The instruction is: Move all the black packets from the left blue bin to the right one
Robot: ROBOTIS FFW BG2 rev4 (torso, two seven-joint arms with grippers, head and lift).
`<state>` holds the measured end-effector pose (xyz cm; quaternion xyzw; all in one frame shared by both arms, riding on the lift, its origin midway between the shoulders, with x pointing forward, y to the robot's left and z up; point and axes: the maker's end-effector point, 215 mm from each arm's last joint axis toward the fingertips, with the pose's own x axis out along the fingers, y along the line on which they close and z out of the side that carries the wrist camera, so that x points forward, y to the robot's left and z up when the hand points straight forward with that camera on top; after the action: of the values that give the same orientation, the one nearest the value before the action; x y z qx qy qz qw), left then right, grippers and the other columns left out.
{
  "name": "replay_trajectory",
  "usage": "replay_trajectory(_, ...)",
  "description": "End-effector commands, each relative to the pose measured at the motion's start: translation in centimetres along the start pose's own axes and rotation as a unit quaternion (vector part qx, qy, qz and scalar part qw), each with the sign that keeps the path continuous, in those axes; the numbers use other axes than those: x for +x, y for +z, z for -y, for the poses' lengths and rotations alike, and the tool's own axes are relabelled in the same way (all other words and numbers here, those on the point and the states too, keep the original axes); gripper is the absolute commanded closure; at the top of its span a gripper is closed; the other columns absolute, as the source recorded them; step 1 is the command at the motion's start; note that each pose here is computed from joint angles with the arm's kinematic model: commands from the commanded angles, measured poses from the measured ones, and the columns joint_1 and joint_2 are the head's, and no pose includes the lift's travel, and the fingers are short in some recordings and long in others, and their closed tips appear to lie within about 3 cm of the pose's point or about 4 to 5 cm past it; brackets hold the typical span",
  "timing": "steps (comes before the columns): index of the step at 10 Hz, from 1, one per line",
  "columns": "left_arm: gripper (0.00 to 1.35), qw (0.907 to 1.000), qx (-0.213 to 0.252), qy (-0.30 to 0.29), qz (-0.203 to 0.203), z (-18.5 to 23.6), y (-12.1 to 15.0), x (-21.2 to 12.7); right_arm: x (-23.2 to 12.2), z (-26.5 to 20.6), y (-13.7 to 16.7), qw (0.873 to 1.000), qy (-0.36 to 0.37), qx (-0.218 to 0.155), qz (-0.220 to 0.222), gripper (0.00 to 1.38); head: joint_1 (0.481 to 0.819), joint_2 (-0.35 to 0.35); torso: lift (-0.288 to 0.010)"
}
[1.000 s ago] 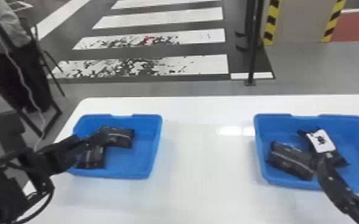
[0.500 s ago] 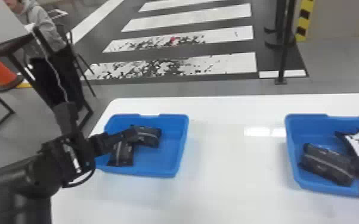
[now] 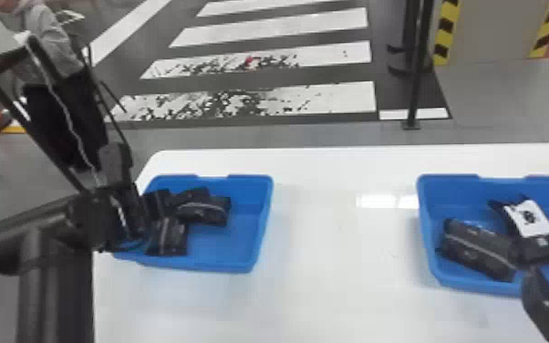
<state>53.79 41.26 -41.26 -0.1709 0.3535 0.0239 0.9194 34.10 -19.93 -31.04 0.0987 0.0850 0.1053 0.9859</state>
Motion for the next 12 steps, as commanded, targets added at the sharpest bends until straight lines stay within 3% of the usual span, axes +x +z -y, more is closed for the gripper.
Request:
replay_trajectory(1,0.13,0.9998,-0.007,0.011,-0.012,-0.7,0.1,1.1,0.0,0.0,-0.2,1.000,0.000,0.004,-0.003,0.20,0.695,0.264,-0.154)
replay_trajectory(4,0.17,0.9987,-0.020,0.006,-0.047,-0.4,-1.2,3.4,0.2,0.1,-0.6,1.000,0.001,0.009,-0.005,0.20,0.695,0.269,-0.154)
replay_trajectory(5,0.28,0.9980,-0.027,0.005,-0.056,-0.4,-1.7,3.9,0.2,0.1,-0.9,1.000,0.000,0.011,-0.008,0.20,0.695,0.263,-0.154)
replay_trajectory(6,0.72,0.9979,-0.030,-0.003,-0.058,0.0,-2.0,4.2,0.3,0.1,-1.0,1.000,0.001,0.013,-0.009,0.20,0.695,0.259,-0.154)
replay_trajectory(7,1.07,0.9978,-0.035,-0.007,-0.055,0.3,-2.4,4.5,0.2,0.1,-1.2,1.000,0.001,0.018,-0.011,0.20,0.695,0.255,-0.154)
replay_trajectory(8,1.22,0.9975,-0.042,-0.002,-0.058,0.1,-3.0,4.6,0.2,0.1,-1.2,1.000,0.001,0.020,-0.010,0.20,0.695,0.250,-0.154)
replay_trajectory(12,1.21,0.9987,-0.019,-0.031,-0.036,1.2,-3.1,3.7,0.2,0.0,-1.4,1.000,0.003,0.028,-0.012,0.21,0.695,0.239,-0.154)
